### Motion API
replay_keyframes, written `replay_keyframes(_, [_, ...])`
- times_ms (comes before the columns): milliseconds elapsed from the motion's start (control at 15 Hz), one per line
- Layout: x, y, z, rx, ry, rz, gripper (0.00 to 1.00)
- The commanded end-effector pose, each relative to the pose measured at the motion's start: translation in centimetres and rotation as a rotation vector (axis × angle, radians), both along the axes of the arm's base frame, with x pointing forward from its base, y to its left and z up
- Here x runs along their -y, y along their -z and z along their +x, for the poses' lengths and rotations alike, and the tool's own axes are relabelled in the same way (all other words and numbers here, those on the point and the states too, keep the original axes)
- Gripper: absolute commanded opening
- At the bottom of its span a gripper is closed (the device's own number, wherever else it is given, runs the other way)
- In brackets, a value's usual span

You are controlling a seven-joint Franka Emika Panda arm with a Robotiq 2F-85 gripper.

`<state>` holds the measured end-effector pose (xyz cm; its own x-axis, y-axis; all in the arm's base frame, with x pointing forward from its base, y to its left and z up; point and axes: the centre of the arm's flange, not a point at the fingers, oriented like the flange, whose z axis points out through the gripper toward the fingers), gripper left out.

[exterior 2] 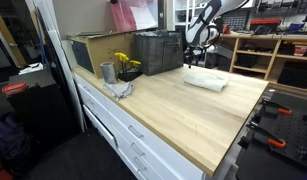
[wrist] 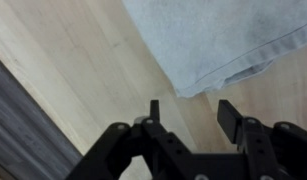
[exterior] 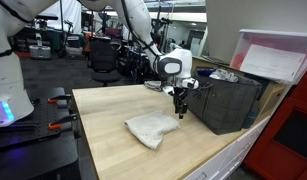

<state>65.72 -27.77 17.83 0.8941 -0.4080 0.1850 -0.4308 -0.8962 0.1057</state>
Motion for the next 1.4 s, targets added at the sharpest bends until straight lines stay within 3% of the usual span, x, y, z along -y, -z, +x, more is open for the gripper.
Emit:
replay_keyframes(0, [-2.3, -2.2, -3.1, -0.080, -0.012, 0.120, 0.93])
replay_keyframes(67, [-2.8, -2.3, -3.5, -0.103, 0.008, 0.132, 0.99])
replay_keyframes(533, [-2.8, 1.3, -6.8, -0.195, 0.068, 0.178, 1.00])
replay_keyframes(600, [-2.8, 2.0, -7.3, -0.210, 0.072, 0.183, 0.91])
replay_keyframes(667, [-2.8, 2.6, -7.8, -0.228, 0.076, 0.188, 0.74])
replay_keyframes(1200, [-2.5, 3.2, -9.3, -0.276, 0.128, 0.211, 0.12])
replay_keyframes(1333, [-2.3, 4.3, -9.6, -0.293, 0.135, 0.200, 0.01])
